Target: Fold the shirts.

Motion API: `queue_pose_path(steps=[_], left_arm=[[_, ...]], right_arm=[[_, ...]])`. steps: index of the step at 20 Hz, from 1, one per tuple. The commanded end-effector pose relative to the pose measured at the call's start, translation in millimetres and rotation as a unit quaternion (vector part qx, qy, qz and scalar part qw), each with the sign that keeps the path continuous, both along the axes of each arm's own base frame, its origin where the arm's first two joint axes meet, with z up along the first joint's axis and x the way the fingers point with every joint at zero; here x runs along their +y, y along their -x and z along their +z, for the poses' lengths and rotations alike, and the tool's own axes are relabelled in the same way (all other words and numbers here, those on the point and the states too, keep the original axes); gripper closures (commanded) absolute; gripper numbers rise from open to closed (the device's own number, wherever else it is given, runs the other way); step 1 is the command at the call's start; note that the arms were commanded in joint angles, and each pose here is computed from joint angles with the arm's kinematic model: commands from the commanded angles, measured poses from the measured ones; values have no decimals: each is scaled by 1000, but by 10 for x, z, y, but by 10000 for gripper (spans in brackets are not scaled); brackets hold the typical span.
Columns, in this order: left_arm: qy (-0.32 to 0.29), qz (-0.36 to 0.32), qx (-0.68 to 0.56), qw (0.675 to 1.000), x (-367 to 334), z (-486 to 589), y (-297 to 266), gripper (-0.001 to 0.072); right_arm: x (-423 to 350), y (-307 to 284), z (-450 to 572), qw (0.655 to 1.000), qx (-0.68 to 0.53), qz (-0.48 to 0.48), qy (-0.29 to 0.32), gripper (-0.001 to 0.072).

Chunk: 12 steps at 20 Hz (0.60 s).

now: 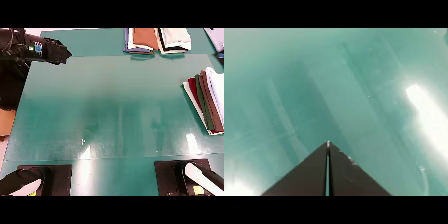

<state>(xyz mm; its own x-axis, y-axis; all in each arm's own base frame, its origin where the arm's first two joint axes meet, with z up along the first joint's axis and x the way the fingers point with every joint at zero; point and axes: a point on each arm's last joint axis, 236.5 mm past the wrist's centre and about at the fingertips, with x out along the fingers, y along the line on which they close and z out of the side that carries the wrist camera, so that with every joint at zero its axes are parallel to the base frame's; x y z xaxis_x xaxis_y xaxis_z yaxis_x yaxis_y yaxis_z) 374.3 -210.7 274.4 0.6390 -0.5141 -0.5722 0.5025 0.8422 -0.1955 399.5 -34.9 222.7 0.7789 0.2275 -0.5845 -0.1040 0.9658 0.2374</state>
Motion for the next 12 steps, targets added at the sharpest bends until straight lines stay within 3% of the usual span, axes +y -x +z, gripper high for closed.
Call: queue_pose_path(steps=[1, 3, 4, 5, 12], left_arm=[[1, 1, -3, 1000, 3, 14, -9, 682], [1, 1, -3, 1000, 2, 15, -9, 682], [1, 1, -3, 1000, 2, 15, -9, 682], [1, 1, -3, 1000, 2, 15, -9, 682], [1, 1, -3, 1000, 2, 15, -9, 682]], right_arm=[[1134, -66, -115, 991, 3, 134, -8, 144], [1570, -24, -209, 982, 13, 187, -10, 351], [1749, 12, -257, 978, 19, 209, -10, 547], [1869, 43, -298, 974, 24, 224, -7, 694], [2116, 125, -396, 966, 37, 256, -1, 695]])
